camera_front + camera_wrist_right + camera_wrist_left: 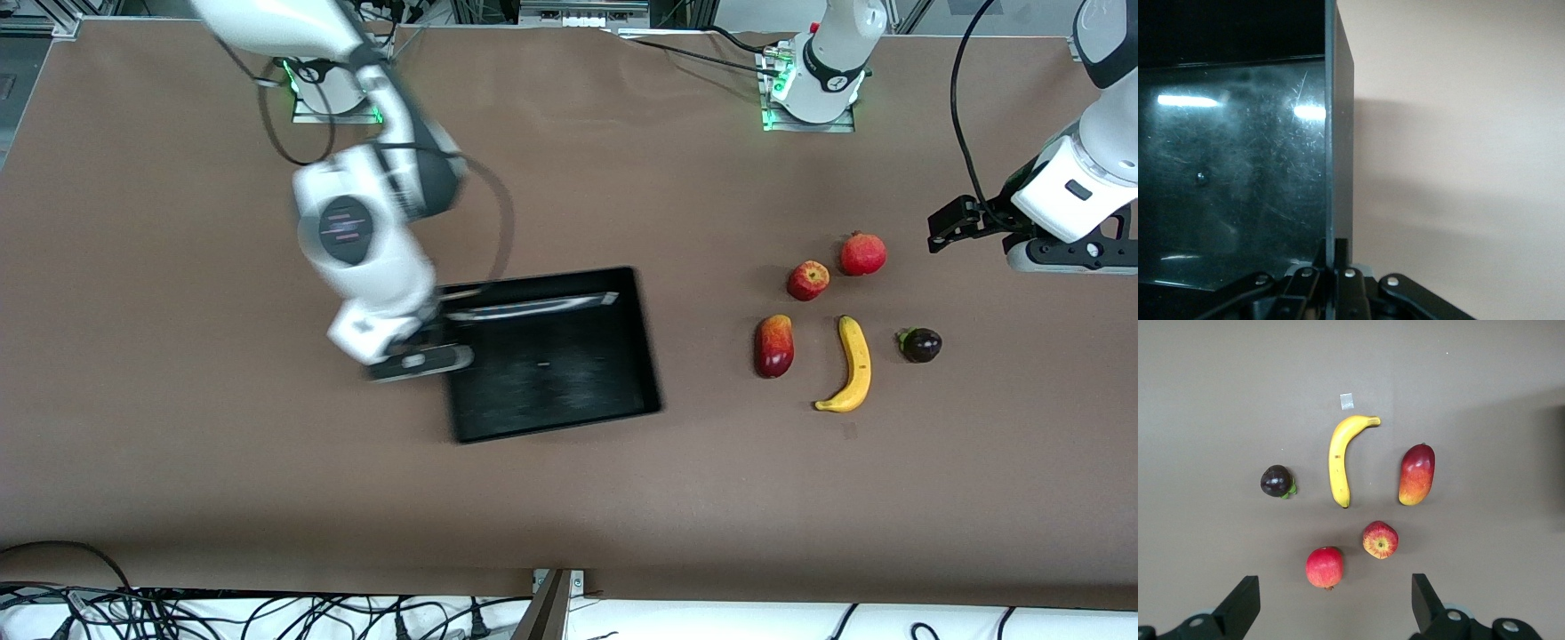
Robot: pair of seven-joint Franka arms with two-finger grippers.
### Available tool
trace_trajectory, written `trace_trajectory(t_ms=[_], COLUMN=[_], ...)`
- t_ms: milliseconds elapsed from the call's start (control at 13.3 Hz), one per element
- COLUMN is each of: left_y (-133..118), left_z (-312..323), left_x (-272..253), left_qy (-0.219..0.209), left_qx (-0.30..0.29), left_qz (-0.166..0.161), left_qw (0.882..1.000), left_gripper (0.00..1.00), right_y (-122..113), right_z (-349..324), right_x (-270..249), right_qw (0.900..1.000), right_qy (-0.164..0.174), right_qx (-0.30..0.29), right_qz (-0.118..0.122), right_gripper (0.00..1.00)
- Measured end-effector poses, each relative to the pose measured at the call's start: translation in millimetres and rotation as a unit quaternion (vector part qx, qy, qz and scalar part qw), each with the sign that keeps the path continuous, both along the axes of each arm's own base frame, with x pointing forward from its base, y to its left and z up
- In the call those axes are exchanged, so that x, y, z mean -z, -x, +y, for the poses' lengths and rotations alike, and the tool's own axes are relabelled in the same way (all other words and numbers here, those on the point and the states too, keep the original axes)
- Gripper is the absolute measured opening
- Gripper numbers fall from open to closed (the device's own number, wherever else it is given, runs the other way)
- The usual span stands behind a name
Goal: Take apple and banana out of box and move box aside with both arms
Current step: 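Grip the tray rim with the right gripper and drag it away, then release the tray and raise the right gripper away from it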
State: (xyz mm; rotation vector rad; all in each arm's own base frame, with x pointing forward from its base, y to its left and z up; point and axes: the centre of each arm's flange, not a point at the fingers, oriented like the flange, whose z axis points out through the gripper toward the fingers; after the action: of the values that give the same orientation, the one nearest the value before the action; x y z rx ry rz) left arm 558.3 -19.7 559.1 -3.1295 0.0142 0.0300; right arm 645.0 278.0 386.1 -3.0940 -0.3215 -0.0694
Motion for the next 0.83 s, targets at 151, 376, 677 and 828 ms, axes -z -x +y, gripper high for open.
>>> trace_trajectory(t_ms=[151, 376, 677, 828], left_y=[0.1, 1.0, 1.3, 1.2], left_z=[-2.7, -7.6, -8.4, -9.9], left_x=[0.0, 0.4, 0.5, -0.9], left_qy=[0.000, 0.000, 0.000, 0.000], left_qx=[0.002, 0.007, 0.008, 0.009], left_qz=[0.000, 0.003, 0.004, 0.003], left_qw=[1.000, 1.000, 1.000, 1.000], left_gripper=[1.00, 1.00, 1.00, 1.00], right_y=[-17.7, -30.4, -18.7, -9.2], right_z=[-91.0, -222.0, -316.4, -326.4], right_x=[2.4, 47.6, 111.5, 126.9], right_qw=[1.000, 1.000, 0.999, 0.998], right_qy=[0.006, -0.010, -0.019, -0.040], right_qx=[-0.005, -0.007, 0.011, 0.036], right_qz=[0.013, 0.029, 0.028, 0.038], right_gripper=[0.05, 0.05, 0.05, 0.05])
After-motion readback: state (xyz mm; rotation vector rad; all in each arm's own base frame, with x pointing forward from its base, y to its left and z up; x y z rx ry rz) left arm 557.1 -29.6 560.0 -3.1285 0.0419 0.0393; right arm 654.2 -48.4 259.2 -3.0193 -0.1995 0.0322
